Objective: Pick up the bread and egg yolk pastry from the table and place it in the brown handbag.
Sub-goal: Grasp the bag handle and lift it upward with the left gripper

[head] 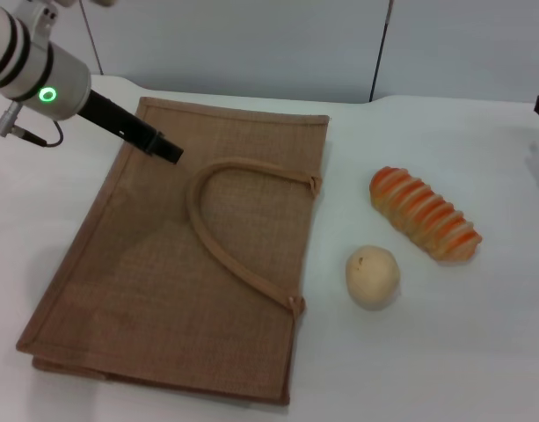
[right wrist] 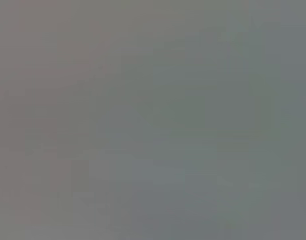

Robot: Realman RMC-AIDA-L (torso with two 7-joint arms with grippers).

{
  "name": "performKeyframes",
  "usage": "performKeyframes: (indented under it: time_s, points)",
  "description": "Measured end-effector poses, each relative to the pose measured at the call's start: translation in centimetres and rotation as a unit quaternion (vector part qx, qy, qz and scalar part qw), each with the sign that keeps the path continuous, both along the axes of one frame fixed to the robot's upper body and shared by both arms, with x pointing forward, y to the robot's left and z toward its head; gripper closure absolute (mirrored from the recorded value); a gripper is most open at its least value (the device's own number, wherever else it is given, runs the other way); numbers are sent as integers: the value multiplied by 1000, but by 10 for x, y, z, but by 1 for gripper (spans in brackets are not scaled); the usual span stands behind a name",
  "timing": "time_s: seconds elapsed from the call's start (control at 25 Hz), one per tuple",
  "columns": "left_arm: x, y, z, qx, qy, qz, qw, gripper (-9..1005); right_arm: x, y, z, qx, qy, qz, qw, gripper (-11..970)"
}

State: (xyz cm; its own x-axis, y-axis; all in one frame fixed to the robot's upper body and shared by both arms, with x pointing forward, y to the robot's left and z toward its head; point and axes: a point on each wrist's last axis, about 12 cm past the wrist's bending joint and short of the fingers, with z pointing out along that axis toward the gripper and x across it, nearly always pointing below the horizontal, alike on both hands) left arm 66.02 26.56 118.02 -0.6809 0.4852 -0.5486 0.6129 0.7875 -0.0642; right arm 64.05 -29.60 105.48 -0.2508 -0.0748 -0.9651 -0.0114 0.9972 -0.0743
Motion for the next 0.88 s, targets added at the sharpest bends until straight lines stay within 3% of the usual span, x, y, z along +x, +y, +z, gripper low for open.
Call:
performKeyframes:
  time_s: [0.28,0.88]
  points:
    - [2,-17,-8,38,-3,-38,999,545,2,2,0,-1,9,0,1000,144]
    - [3,-36,-29,50,-15,-53,997,546,4,5,1,0,9,3,1000,143]
